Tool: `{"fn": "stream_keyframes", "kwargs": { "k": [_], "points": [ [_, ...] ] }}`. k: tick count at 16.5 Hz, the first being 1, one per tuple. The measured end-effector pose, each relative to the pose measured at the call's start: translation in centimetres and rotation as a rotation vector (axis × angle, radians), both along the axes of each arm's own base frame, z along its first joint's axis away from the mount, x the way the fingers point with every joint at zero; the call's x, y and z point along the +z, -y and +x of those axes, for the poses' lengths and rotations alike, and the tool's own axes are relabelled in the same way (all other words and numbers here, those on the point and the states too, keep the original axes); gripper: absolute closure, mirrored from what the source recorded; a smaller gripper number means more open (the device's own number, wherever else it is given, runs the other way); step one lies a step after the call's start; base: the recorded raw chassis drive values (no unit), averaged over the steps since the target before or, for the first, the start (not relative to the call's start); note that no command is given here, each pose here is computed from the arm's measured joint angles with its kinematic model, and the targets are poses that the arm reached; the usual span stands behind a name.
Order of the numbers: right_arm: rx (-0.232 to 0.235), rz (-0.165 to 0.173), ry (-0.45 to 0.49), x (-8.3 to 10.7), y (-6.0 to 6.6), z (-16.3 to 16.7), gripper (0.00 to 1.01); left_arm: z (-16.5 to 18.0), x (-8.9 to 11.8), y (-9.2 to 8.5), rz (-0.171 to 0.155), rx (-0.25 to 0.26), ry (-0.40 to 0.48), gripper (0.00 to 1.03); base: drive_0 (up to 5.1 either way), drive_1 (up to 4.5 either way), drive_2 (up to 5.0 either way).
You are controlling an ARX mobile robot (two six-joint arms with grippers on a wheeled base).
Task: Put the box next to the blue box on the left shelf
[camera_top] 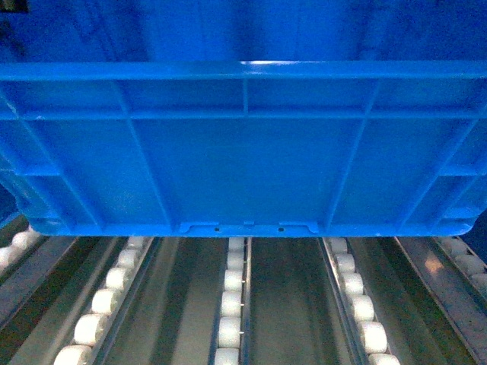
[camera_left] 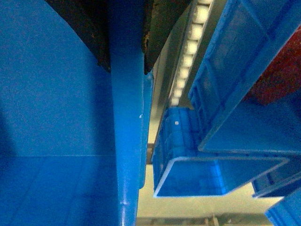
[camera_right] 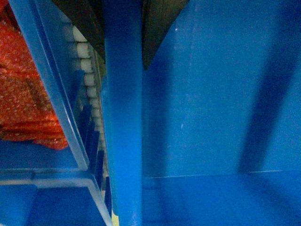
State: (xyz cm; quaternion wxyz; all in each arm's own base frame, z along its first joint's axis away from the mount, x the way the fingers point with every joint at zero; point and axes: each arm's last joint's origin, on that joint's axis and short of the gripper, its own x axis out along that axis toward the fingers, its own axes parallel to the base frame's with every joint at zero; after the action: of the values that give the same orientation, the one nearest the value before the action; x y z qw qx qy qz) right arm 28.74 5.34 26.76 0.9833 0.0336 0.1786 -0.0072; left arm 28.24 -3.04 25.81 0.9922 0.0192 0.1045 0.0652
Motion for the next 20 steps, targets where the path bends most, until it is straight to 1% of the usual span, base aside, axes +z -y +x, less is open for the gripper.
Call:
{"fn": "stream_keyframes", "kwargs": {
  "k": [1, 3, 4, 6, 8, 10, 12, 14, 17, 18, 20],
  "points": [
    [0.012, 0.007, -0.043, -0.3, -0.1, 0.1, 0.92, 0.2, -0.4, -0.1, 0.006, 0.004, -0.044, 0.92, 0.0, 0.0, 0.0],
    [0.018, 0.023, -0.123, -2.0, -0.2, 0.8, 0.92, 0.8, -1.9, -0.2, 0.02, 0.001, -0.112, 0.92, 0.0, 0.0, 0.0],
    [0.009, 0.025, -0.185, -4.2, -0.1, 1.4, 0.92, 1.4, -3.9, -0.1, 0.027, -0.007, -0.184, 0.92, 0.0, 0.0, 0.0],
    [0.007, 0.026, -0.232, -5.3, -0.1, 1.6, 0.92, 1.7, -5.0, -0.1, 0.033, -0.011, -0.239, 0.92, 0.0, 0.0, 0.0],
    [0.007, 0.031, -0.289, -6.7, -0.2, 1.4, 0.92, 1.9, -6.4, -0.2, 0.045, -0.013, -0.294, 0.92, 0.0, 0.0, 0.0],
    [0.011, 0.024, -0.306, -6.8, -0.5, 1.3, 0.92, 1.8, -7.2, -0.4, 0.04, -0.01, -0.322, 0.92, 0.0, 0.0, 0.0],
    [0.017, 0.031, -0.325, -6.9, -0.5, 1.2, 0.92, 1.7, -7.4, -0.4, 0.042, -0.008, -0.344, 0.92, 0.0, 0.0, 0.0],
    [0.025, 0.031, -0.334, -6.9, -0.6, 1.1, 0.93, 1.7, -7.5, -0.6, 0.044, -0.003, -0.356, 0.92, 0.0, 0.0, 0.0],
    [0.059, 0.039, -0.36, -6.8, -1.7, 0.5, 0.93, 1.8, -7.5, -1.5, 0.071, 0.009, -0.361, 0.92, 0.0, 0.0, 0.0],
    [0.054, 0.041, -0.383, -7.2, -2.0, 0.3, 0.93, 1.8, -7.5, -1.9, 0.073, 0.001, -0.368, 0.92, 0.0, 0.0, 0.0],
    [0.056, 0.047, -0.387, -7.2, -2.1, 0.2, 0.93, 1.8, -7.5, -2.1, 0.075, 0.007, -0.372, 0.92, 0.0, 0.0, 0.0]
  ]
}}
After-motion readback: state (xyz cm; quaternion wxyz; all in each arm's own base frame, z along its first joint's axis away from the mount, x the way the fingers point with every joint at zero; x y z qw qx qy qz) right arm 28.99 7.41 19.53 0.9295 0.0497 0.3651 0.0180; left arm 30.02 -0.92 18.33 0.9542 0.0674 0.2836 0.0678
